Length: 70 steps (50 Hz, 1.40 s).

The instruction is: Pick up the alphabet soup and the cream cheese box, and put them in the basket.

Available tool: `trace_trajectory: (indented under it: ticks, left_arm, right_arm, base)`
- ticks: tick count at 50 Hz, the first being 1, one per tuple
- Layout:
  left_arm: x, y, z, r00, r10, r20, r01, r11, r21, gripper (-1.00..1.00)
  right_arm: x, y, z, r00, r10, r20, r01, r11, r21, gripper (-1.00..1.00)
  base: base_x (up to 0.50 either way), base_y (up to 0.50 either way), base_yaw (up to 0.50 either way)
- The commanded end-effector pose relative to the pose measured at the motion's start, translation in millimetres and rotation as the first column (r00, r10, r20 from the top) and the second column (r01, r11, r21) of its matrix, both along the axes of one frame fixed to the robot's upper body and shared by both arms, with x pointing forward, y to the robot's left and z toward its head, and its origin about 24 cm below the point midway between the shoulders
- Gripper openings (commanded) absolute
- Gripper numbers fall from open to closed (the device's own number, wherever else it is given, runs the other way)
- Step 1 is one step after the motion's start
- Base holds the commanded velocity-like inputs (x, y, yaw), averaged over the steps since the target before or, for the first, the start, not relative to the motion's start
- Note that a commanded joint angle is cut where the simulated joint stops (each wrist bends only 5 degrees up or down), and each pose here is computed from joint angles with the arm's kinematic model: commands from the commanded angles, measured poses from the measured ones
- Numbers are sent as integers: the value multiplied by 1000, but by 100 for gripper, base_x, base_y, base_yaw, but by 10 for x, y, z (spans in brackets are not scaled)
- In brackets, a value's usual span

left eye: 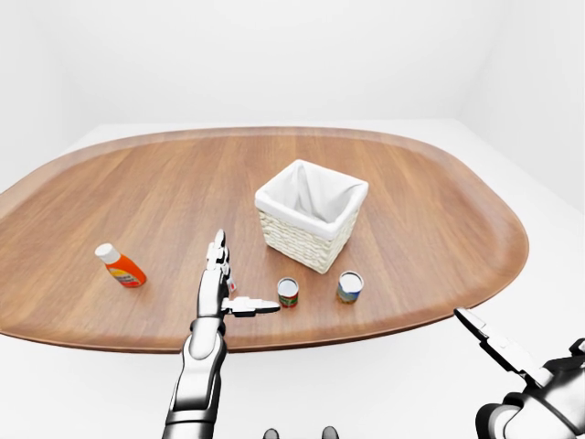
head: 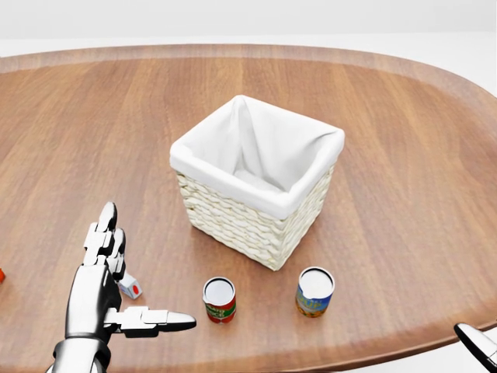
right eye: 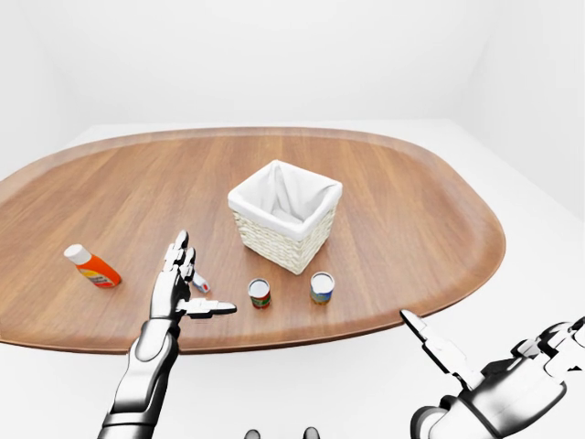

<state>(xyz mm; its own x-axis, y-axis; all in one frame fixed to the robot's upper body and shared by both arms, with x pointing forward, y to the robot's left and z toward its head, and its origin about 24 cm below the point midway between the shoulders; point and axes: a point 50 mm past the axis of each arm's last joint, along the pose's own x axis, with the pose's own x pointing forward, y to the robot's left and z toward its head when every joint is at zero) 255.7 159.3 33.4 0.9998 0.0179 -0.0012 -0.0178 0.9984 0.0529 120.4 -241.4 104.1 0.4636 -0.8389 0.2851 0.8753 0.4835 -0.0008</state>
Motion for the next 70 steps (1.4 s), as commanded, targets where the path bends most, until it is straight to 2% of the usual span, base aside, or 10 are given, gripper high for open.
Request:
trace_trajectory:
  ticks: [1, 21, 27, 28, 29, 35, 37, 47, 52, 70]
  left_arm:
    - [6, 0, -7, 1000, -1, 0, 1, 1000, 0, 100]
    - [6, 21, 12, 1000, 9, 1, -9, 1000, -16, 100]
    - [19, 42, 4, 1000, 25, -4, -26, 999, -19, 100]
    - [26, 80, 26, 998, 67, 11, -67, 998, -12, 100]
    - [26, 110, 45, 997, 76, 7, -76, 996, -37, 100]
    - [26, 92, 24, 998, 64, 6, -64, 998, -27, 100]
    - [35, 112, 32, 996, 87, 12, -87, 996, -13, 100]
    - [40, 127, 40, 996, 89, 9, -88, 996, -25, 100]
    - [51, 148, 34, 993, 115, 7, -115, 993, -13, 100]
    - [39, 143, 40, 995, 100, 3, -100, 995, -26, 100]
  right_arm:
    - [-5, 8, 4, 1000, 0, 1, 0, 1000, -10, 100]
    - [1, 10, -28, 1000, -5, -17, 5, 1000, -11, 100]
    - [-4, 12, -15, 1000, -5, -12, 5, 1000, -13, 100]
    - [-5, 14, -10, 1000, -6, -11, 5, 1000, -15, 100]
    - [-7, 18, -1, 1000, -4, -8, 4, 1000, -17, 100]
    - [-5, 12, -23, 1000, -5, -17, 5, 1000, -14, 100]
    - [-4, 10, -25, 1000, -6, -17, 6, 1000, -13, 100]
    - [-4, 15, -2, 1000, -7, -9, 7, 1000, -20, 100]
    - [-3, 4, -21, 1000, -12, -14, 12, 1000, -14, 100]
    - [-4, -2, -20, 1000, -27, -15, 27, 999, -21, 100]
  base:
    - [28, 0, 0]
    - [28, 0, 0]
    - [28, 0, 0]
    - [28, 0, 0]
    - [28, 0, 0]
    - [27, 0, 0]
    - [27, 0, 0]
    - [27, 0, 0]
    - [27, 0, 0]
    - [17, 1, 0]
